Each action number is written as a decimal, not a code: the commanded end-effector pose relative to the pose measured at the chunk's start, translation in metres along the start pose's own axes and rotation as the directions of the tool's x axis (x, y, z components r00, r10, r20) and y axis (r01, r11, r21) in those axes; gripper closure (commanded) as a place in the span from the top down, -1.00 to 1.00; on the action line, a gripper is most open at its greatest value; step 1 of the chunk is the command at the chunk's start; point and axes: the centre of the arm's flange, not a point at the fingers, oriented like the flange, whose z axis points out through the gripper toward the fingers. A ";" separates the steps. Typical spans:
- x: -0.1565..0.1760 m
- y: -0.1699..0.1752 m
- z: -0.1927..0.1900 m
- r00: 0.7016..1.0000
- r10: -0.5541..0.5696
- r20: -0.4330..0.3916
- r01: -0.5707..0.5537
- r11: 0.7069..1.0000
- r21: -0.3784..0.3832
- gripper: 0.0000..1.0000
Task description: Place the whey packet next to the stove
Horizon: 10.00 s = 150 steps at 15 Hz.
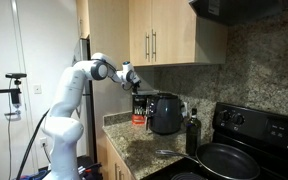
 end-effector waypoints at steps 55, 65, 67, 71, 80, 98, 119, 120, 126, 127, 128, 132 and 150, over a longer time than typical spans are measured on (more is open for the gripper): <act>0.045 0.015 -0.028 0.984 0.011 0.176 0.028 0.975 -0.219 -0.99; 0.014 0.065 -0.163 0.970 -0.051 0.239 0.149 0.899 -0.412 -0.99; 0.010 0.081 -0.191 0.972 -0.033 0.233 0.138 0.882 -0.451 -0.99; 0.022 0.118 -0.249 0.985 0.088 0.146 -0.002 0.861 -0.508 -0.99; 0.104 0.215 -0.388 0.888 0.416 -0.193 -0.456 0.755 -0.471 -0.99; 0.301 0.331 -0.367 0.489 0.659 -0.572 -0.872 0.394 -0.292 -0.99; 0.332 0.303 -0.218 -0.080 0.669 -0.739 -0.997 -0.052 0.061 -0.99; 0.337 0.304 -0.216 -0.123 0.672 -0.730 -0.992 -0.092 0.082 -0.99; 0.366 0.298 -0.220 -0.304 0.707 -0.638 -0.949 -0.286 0.135 -0.99; 0.368 0.294 -0.222 -0.321 0.741 -0.590 -0.940 -0.323 0.105 -0.99; 0.366 0.284 -0.223 -0.323 0.765 -0.557 -0.937 -0.342 0.073 -0.99; 0.357 0.267 -0.215 -0.319 0.798 -0.511 -0.936 -0.349 0.041 -0.99; 0.327 0.304 -0.208 -0.035 0.589 -0.808 -0.999 -0.004 0.040 -0.19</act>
